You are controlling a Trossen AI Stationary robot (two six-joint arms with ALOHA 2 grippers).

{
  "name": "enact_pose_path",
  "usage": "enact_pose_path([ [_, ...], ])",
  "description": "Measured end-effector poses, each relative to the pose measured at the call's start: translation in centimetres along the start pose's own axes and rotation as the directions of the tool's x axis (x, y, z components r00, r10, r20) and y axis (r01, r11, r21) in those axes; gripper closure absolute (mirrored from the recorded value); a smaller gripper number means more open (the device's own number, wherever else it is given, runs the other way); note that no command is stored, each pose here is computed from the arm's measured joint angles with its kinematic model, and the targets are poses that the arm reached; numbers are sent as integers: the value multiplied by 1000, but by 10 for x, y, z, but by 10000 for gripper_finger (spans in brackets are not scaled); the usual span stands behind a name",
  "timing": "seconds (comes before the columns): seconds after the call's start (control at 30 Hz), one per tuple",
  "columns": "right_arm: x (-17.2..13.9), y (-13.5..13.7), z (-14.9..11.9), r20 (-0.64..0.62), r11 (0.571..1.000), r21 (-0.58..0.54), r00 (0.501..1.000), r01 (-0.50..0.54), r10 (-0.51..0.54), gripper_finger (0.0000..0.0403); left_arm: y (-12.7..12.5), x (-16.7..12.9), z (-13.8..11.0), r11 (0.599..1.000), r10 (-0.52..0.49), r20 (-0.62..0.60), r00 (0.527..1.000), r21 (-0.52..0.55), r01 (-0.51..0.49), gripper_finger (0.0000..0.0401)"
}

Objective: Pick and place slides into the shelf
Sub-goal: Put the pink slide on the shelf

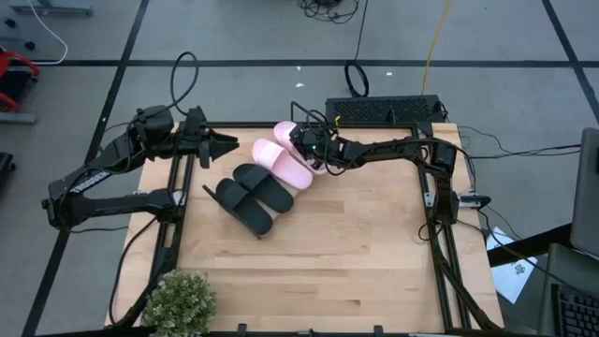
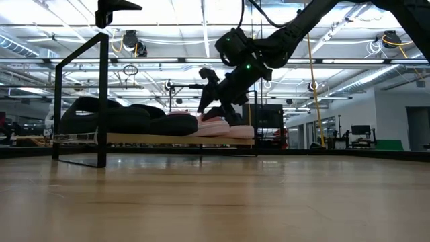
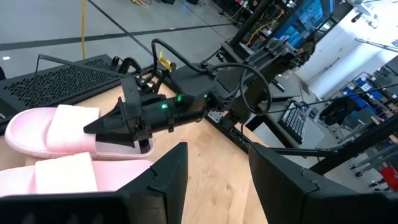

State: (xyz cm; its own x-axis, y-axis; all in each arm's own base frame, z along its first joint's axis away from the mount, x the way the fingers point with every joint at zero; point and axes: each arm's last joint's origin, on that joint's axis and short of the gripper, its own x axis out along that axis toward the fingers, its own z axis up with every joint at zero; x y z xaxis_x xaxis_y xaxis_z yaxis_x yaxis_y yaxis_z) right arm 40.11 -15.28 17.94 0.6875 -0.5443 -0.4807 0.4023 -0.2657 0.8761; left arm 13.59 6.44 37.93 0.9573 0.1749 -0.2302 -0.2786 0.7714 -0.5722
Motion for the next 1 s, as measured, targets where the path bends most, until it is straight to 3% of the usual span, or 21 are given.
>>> enact_pose_path([
  [1.0, 1, 8, 5, -115, 998, -26, 992, -54, 50, 282, 0, 0, 0, 1000, 5, 6, 1000, 4, -5, 236],
])
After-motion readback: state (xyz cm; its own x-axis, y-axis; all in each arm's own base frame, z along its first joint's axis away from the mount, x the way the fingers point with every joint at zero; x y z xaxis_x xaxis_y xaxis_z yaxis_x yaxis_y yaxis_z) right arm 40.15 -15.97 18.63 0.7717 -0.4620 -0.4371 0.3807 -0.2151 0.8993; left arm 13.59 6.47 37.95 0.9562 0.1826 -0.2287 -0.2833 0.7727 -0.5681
